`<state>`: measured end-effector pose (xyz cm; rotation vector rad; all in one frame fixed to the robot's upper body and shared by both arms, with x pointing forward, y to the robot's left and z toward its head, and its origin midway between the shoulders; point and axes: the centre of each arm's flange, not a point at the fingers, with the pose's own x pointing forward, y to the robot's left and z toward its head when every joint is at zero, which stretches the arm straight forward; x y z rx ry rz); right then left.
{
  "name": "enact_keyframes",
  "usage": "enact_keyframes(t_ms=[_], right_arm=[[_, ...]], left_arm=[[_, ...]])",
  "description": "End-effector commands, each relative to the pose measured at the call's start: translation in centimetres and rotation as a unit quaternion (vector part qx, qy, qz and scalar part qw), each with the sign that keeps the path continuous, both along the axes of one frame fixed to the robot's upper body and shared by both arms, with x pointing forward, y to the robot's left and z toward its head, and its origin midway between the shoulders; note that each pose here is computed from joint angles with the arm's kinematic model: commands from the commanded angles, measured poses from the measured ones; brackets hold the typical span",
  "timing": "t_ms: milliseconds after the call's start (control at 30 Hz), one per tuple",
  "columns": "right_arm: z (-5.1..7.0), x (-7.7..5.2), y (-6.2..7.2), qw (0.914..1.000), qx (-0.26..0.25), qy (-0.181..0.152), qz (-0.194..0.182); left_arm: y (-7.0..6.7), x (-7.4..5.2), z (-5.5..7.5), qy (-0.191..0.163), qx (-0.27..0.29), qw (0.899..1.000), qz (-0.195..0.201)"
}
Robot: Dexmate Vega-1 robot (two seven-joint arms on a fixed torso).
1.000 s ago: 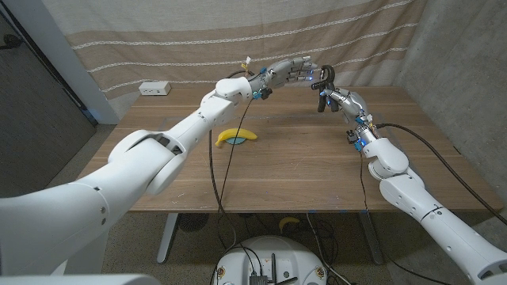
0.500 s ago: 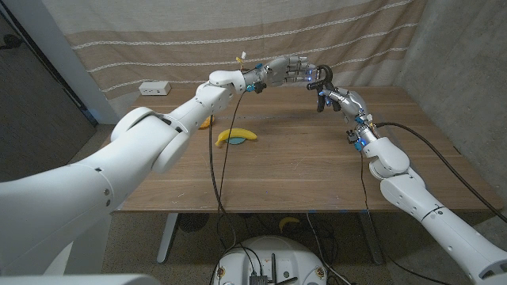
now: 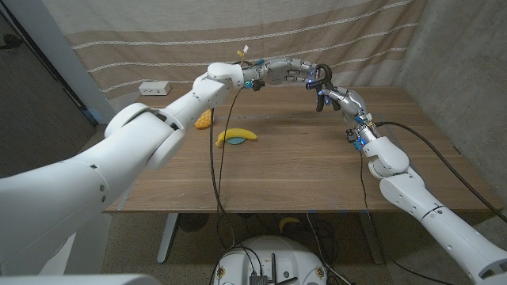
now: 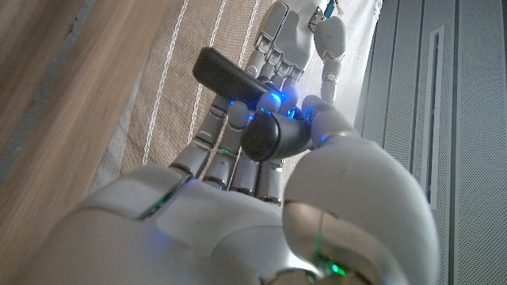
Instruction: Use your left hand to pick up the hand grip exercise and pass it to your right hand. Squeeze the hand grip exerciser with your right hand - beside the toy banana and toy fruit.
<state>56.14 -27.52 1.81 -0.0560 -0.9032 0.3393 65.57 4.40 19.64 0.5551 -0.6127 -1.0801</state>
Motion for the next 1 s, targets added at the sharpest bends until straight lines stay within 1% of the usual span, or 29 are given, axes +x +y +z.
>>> enact_keyframes(t_ms=[33, 267, 367, 467, 700, 833, 1000], right_arm=[[-0.2, -0.3, 0.2, 1.0, -0.008, 0.001, 0.002], [-0.2, -0.4, 0.3, 0.9999, -0.013, -0.001, 0.005], [-0.2, -0.5, 0.3, 0.9999, -0.015, -0.002, 0.005], [-0.1, -0.6, 0.3, 0.9999, -0.016, -0.002, 0.005], [-0.2, -0.7, 0.1, 0.9998, -0.017, 0.004, 0.005], [-0.3, -0.7, 0.0, 0.9997, -0.021, 0.009, 0.007], [-0.6, -0.4, -0.3, 0.9994, -0.022, 0.017, 0.02]], left_arm=[[-1.1, -0.6, 0.0, -0.014, 0.027, 1.0, -0.007], [-1.8, -0.8, -0.1, -0.009, 0.015, 1.0, -0.014], [-2.0, -0.9, -0.1, -0.011, 0.011, 1.0, -0.011], [-2.0, -1.0, -0.1, -0.006, -0.003, 1.0, -0.013], [-1.8, -1.3, -0.3, -0.013, -0.031, 0.999, 0.0], [-1.7, -1.4, -0.3, -0.016, -0.041, 0.999, 0.008], [-1.8, -1.7, -0.2, -0.017, -0.042, 0.999, 0.013]])
